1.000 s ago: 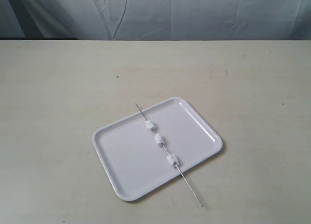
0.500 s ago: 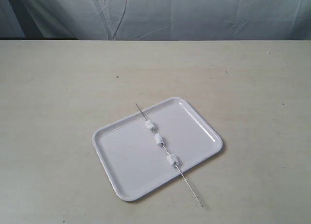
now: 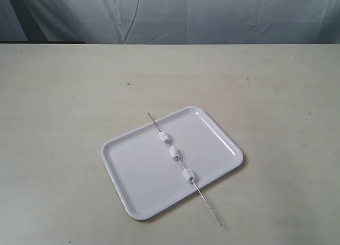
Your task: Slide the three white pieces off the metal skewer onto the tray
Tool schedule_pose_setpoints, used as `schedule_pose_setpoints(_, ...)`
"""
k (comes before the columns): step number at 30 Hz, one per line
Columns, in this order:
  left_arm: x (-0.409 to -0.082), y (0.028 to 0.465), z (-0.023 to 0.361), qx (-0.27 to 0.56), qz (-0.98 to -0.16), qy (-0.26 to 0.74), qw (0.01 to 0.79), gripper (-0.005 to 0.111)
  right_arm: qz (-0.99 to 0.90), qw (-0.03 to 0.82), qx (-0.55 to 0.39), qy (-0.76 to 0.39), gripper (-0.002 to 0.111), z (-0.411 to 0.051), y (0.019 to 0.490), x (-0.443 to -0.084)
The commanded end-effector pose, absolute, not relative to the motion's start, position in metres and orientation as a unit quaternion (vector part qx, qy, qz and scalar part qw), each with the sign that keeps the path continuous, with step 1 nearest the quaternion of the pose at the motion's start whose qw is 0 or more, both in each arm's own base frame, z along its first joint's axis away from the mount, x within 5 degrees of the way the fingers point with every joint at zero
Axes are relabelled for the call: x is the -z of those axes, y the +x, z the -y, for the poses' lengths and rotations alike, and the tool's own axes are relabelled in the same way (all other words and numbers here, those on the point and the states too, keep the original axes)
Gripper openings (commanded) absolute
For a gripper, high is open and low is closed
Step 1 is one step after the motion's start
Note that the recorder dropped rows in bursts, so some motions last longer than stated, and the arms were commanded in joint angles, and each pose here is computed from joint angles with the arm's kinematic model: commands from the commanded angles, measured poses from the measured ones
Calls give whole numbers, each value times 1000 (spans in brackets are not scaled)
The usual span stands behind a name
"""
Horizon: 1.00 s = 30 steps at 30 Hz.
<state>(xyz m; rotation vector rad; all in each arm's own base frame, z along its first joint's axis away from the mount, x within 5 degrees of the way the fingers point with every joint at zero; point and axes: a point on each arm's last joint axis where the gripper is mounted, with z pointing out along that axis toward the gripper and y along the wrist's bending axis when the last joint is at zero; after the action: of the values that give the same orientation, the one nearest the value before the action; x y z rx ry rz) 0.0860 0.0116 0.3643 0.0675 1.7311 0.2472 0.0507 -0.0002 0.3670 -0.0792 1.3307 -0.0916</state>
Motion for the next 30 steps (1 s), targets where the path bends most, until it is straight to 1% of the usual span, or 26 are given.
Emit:
schedule_pose_setpoints(1, -338, 99, -11, -75, -856, 3, 511, 0, -733, 680, 19, -26, -1, 0, 81, -346)
schedule_pose_setpoints(4, -322, 108, -2, -11, -901, -13, 433, 0, -827, 562, 1, -18, -1, -2, 107, -318)
schedule_pose_setpoints(6, -315, 113, 3, 11, -915, 6, 403, 0, -862, 506, -4, -16, -1, -3, 118, -305)
schedule_pose_setpoints(9, -308, 122, 13, 62, -929, 28, 365, 0, -904, 427, -22, -7, -1, -6, 135, -286)
schedule_pose_setpoints(12, -302, 133, 23, 109, -931, 57, 343, 0, -934, 352, -56, 4, -1, -11, 151, -266)
schedule_pose_setpoints(14, -295, 145, 30, 145, -932, 81, 321, 0, -958, 272, -90, -29, -1, -20, 163, -250)
schedule_pose_setpoints(16, -290, 153, 33, 160, -935, 86, 306, 0, -966, 217, -124, -57, -1, -27, 174, -240)
schedule_pose_setpoints(19, -283, 161, 35, 170, -940, 85, 284, 0, -966, 158, -182, -96, -1, -40, 190, -226)
schedule_pose_setpoints(24, -271, 173, 37, 183, -944, 93, 256, 0, -940, 107, -274, -174, -1, -71, 215, -201)
schedule_pose_setpoints(26, -269, 179, 42, 209, -938, 102, 257, 0, -928, 84, -302, -199, 6, -86, 220, -185)
schedule_pose_setpoints(27, -268, 183, 44, 219, -934, 109, 260, 1, -925, 61, -312, -210, 20, -94, 221, -175)
schedule_pose_setpoints(28, -266, 185, 44, 222, -934, 109, 258, 2, -924, 51, -314, -211, 26, -97, 221, -171)
schedule_pose_setpoints(29, -263, 187, 45, 224, -935, 109, 251, 6, -923, 28, -317, -217, 40, -105, 220, -161)
schedule_pose_setpoints(30, -261, 189, 45, 225, -937, 108, 246, 8, -922, 20, -316, -224, 45, -108, 219, -157)
